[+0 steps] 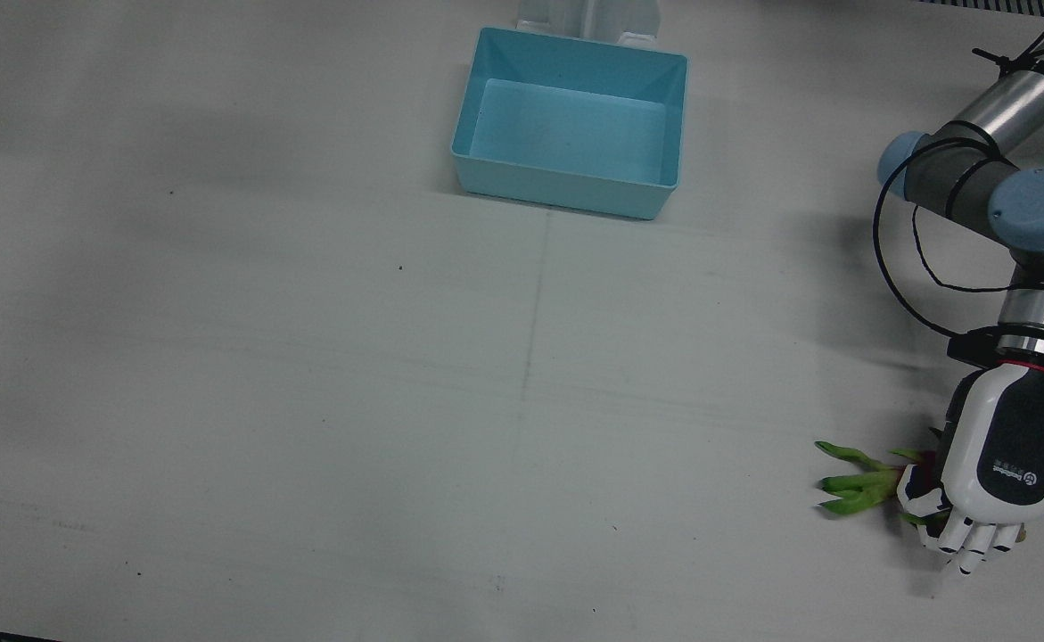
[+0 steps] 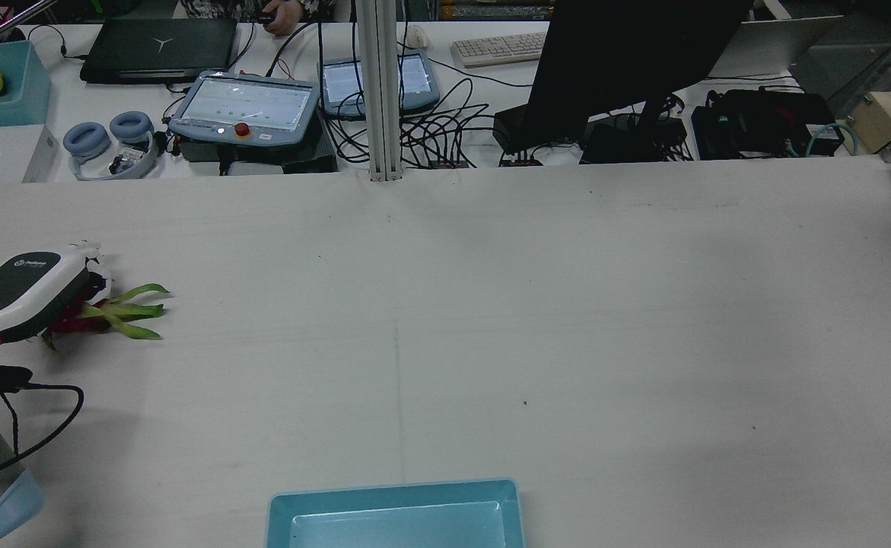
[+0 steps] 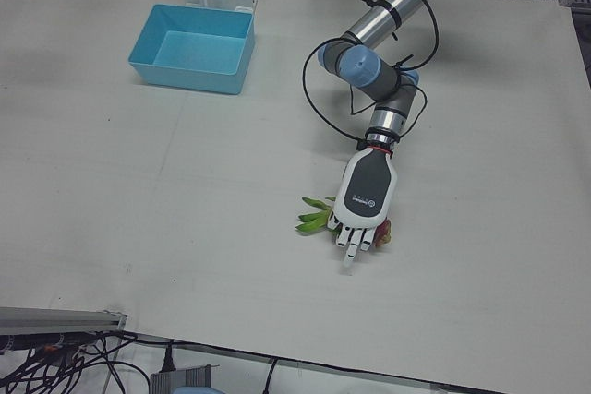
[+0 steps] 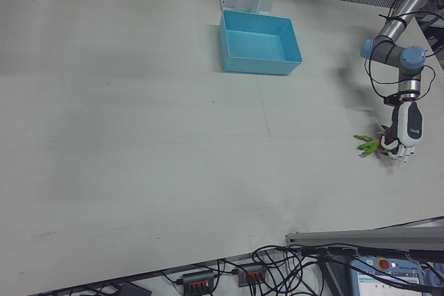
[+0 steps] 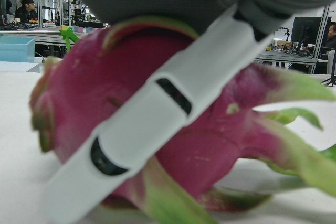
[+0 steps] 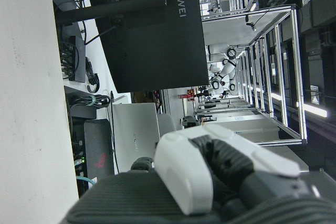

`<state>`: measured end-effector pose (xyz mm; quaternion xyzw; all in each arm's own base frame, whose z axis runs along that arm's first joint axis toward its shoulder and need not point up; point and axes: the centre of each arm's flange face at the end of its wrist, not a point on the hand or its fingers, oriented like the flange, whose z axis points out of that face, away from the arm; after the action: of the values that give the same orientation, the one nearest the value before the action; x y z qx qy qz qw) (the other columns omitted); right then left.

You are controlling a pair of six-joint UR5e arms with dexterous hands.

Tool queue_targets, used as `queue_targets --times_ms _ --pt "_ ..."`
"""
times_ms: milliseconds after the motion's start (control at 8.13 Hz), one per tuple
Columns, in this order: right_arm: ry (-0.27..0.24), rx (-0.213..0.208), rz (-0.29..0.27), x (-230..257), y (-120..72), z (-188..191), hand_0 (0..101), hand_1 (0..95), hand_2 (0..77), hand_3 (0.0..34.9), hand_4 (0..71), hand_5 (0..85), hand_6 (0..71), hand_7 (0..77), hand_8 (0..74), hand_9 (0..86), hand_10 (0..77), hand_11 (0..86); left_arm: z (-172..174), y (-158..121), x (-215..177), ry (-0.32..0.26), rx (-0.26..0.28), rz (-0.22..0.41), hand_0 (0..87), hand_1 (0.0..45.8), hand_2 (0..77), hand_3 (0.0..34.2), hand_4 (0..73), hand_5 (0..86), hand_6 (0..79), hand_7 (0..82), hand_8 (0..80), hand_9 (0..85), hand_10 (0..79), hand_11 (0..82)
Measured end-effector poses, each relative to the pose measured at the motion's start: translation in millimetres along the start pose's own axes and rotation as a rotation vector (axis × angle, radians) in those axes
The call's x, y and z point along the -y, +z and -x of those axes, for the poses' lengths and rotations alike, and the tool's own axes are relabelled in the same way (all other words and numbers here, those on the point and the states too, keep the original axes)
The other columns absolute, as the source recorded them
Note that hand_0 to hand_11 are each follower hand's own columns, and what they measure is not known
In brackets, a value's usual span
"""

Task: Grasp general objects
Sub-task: 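Close the left hand's fingers around the pink dragon fruit, then lift the dragon fruit and carry it toward the light-blue tray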

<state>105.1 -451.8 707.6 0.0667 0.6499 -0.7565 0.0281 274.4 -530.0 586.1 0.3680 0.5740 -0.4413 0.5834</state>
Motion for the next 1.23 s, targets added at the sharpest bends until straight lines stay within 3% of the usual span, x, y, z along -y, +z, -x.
queue_targets --times_ms 123,246,369,492,615,861,984,1230 --pt "0.000 0.000 0.000 0 0.0 0 0 94.9 77.4 0.0 0.0 0.0 0.0 0.0 0.0 0.5 0.0 0.5 0 0 0 -0.001 -0.002 0.000 80.1 0.0 36.0 0.6 48.5 68.2 19.1 67.6 10.4 17.5 9.3 49.6" --pt "0.000 0.000 0.000 0 0.0 0 0 94.9 77.4 0.0 0.0 0.0 0.0 0.0 0.0 0.5 0.0 0.5 -2 0 0 -0.003 -0.005 0.000 80.5 0.0 17.5 0.1 60.5 70.4 43.1 73.6 24.5 28.4 5.4 74.7" --pt "0.000 0.000 0.000 0 0.0 0 0 94.9 77.4 0.0 0.0 0.0 0.0 0.0 0.0 0.5 0.0 0.5 -4 0 1 -0.007 -0.009 0.000 81.2 0.0 14.7 0.0 63.8 69.8 49.6 73.6 35.5 37.6 10.4 75.3" --pt "0.000 0.000 0.000 0 0.0 0 0 94.9 77.4 0.0 0.0 0.0 0.0 0.0 0.0 0.5 0.0 0.5 -7 -1 1 -0.012 -0.012 0.001 82.8 0.0 11.4 0.0 64.9 68.7 49.6 73.6 35.5 37.6 10.4 75.3" --pt "0.000 0.000 0.000 0 0.0 0 0 94.9 77.4 0.0 0.0 0.0 0.0 0.0 0.0 0.5 0.0 0.5 -11 -3 2 -0.015 -0.012 0.001 83.0 0.0 7.1 0.0 66.5 70.4 70.4 79.1 50.2 48.0 9.3 79.1" --pt "0.000 0.000 0.000 0 0.0 0 0 94.9 77.4 0.0 0.0 0.0 0.0 0.0 0.0 0.5 0.0 0.5 -39 -14 5 -0.022 -0.022 0.003 83.9 0.0 4.9 0.0 66.5 69.8 70.9 78.0 53.5 48.0 12.0 75.3" --pt "0.000 0.000 0.000 0 0.0 0 0 94.9 77.4 0.0 0.0 0.0 0.0 0.0 0.0 0.5 0.0 0.5 -53 -20 5 -0.026 -0.029 0.010 82.3 0.0 3.8 0.0 67.1 69.8 76.9 76.4 56.2 48.0 19.6 70.4" --pt "0.000 0.000 0.000 0 0.0 0 0 94.9 77.4 0.0 0.0 0.0 0.0 0.0 0.0 0.5 0.0 0.5 -78 -29 -1 -0.035 -0.046 0.066 82.3 0.0 3.3 0.0 67.1 69.3 76.9 76.4 56.7 47.5 19.1 70.9"
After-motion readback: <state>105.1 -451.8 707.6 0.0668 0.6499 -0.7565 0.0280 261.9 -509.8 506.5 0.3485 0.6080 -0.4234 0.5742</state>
